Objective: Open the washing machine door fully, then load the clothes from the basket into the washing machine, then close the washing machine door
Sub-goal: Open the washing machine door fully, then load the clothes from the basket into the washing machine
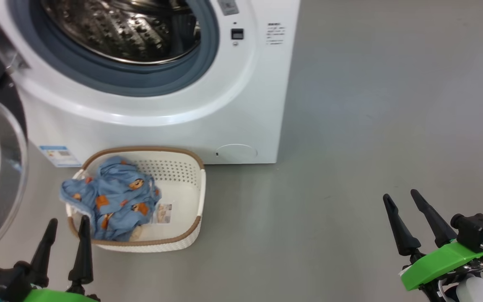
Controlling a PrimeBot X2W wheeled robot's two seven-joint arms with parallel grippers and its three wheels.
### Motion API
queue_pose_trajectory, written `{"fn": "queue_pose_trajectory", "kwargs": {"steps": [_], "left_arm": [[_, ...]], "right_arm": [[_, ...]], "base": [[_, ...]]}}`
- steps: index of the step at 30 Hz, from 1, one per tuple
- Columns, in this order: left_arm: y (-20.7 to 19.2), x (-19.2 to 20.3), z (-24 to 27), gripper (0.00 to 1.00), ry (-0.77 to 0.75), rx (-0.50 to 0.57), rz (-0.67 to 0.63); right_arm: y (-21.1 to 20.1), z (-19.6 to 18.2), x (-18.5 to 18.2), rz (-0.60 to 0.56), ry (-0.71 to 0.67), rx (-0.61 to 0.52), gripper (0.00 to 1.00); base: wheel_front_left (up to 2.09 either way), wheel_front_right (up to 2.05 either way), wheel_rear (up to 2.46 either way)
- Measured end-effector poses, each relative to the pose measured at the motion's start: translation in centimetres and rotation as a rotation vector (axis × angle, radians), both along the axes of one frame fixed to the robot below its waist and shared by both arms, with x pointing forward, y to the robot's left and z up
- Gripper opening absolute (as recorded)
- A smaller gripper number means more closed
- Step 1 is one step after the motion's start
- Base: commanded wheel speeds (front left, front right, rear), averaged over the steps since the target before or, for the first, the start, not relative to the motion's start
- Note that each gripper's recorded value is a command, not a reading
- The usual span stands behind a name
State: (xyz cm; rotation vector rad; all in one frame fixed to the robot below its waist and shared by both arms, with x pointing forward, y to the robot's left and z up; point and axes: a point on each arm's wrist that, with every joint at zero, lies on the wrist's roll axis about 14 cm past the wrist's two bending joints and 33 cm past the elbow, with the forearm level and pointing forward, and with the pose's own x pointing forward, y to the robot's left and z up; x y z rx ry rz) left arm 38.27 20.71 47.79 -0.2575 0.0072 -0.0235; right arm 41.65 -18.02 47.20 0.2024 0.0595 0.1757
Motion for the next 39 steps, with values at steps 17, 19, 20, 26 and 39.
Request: {"fn": "queue_pose_trajectory", "kwargs": {"steps": [17,19,20,26,39], "left_arm": [[-4.8,0.8,-0.5,1.0,0.012,-0.051,-0.148],[-5.1,0.9,-0.4,1.0,0.011,-0.052,-0.156],[-5.2,0.9,-0.4,1.0,0.01,-0.052,-0.158],[-5.2,0.8,-0.2,1.0,0.006,-0.056,-0.16],[-5.3,0.6,-0.1,1.0,0.003,-0.061,-0.165]], "right_arm": [[-5.3,0.3,-3.8,-0.154,0.003,-0.012,1.0],[-5.6,0.3,-3.9,-0.161,0.001,-0.012,1.0],[-5.6,0.4,-4.0,-0.164,0.0,-0.012,1.0],[-5.7,0.6,-4.0,-0.17,-0.006,-0.009,1.0],[-5.6,0.8,-3.9,-0.164,-0.014,-0.011,1.0]], "base": [[0.0,0.0,0.0],[0.0,0.0,0.0],[0.0,0.0,0.0],[0.0,0.0,0.0],[0.0,0.0,0.0]]}}
